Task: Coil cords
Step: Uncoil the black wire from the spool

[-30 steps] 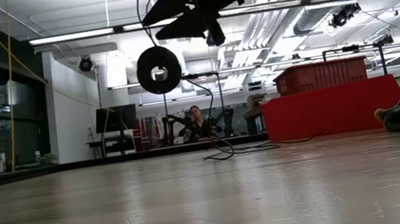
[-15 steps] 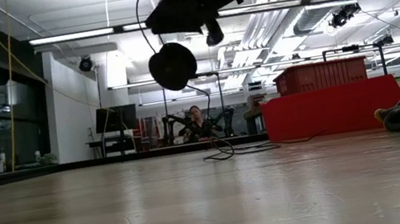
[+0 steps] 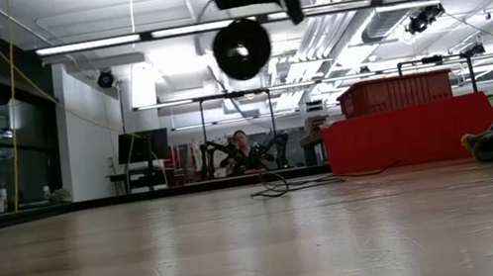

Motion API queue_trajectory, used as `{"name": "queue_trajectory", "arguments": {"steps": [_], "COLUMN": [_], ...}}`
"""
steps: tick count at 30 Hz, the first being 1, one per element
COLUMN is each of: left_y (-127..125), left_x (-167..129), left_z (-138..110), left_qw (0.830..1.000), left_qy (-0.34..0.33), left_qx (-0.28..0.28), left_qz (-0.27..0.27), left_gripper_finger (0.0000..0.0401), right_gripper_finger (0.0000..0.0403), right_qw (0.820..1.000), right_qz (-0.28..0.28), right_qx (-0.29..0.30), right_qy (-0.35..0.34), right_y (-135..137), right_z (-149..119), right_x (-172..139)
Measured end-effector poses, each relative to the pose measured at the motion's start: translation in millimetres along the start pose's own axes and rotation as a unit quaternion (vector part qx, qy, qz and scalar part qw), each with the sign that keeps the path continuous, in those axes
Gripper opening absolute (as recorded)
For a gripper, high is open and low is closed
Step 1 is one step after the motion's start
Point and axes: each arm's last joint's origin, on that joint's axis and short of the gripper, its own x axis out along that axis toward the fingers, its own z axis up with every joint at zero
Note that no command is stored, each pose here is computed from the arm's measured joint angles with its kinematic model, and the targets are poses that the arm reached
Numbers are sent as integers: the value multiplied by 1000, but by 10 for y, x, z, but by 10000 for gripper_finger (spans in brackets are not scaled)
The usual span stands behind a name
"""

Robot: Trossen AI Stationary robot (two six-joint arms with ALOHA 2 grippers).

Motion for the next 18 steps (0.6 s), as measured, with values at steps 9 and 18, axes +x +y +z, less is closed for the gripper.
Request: {"name": "queue_trajectory", "arguments": {"steps": [9, 18], "left_y": [67, -134], "left_x": [64, 575], "left_z": [-757, -2060], "left_qw": [942, 891], "left_qy": [313, 436], "left_qx": [43, 85], "left_qz": [112, 98], "left_gripper_finger": [96, 113], "right_gripper_finger": [1, 0], "right_qw": [999, 997], "right_qz": [22, 68], "right_qx": [1, 23], "right_qy": [29, 11], "right_y": [-21, -9], "right_z": [143, 287], "right_x": [-453, -776]}}
